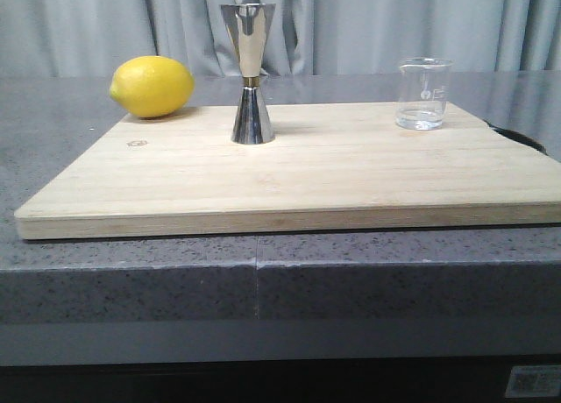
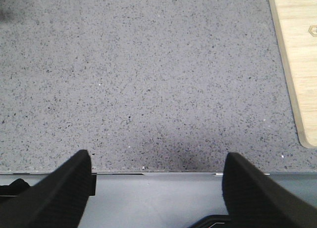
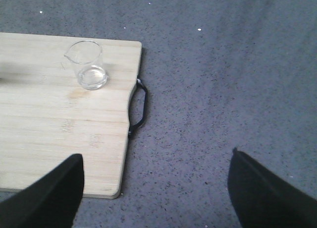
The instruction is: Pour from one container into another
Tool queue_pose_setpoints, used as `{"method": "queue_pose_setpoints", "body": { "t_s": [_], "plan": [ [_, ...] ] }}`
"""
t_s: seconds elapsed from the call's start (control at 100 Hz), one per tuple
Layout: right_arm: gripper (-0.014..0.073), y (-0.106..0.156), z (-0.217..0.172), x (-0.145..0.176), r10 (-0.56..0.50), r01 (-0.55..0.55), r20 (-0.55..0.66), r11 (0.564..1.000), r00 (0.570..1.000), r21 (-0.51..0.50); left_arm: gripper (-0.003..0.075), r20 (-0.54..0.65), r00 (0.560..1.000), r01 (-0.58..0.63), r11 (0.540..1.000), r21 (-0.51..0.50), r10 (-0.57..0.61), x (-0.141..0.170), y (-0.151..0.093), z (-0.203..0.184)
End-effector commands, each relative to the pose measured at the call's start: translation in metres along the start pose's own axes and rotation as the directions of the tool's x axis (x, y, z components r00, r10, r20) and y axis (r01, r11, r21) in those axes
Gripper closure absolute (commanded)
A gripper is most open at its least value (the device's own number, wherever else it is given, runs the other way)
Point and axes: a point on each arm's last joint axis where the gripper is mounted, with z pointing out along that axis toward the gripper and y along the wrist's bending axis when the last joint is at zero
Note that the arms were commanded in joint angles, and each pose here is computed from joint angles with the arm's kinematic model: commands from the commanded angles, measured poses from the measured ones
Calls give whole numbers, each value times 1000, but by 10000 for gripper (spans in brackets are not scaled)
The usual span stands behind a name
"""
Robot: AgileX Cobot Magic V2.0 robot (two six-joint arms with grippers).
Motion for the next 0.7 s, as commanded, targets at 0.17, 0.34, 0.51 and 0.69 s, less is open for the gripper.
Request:
{"method": "queue_pose_setpoints", "body": {
  "t_s": [0.17, 0.34, 0.51, 0.69],
  "plan": [
    [54, -3, -10, -7, -30, 25, 92, 999, 995, 47, 220, 78, 997, 18, 1000, 11, -19, -7, 0, -7],
    [190, -3, -10, -6, -29, 25, 84, 999, 996, 46, 351, 88, 996, 19, 1000, 14, -20, -8, 0, -7],
    [501, -3, -10, -7, -29, 25, 87, 999, 996, 47, 571, 105, 994, 26, 999, 32, -29, -9, -2, -7],
    [666, -3, -10, -7, -29, 25, 91, 999, 995, 47, 738, 112, 993, 26, 999, 33, -29, -10, -2, -7]
  ]
}}
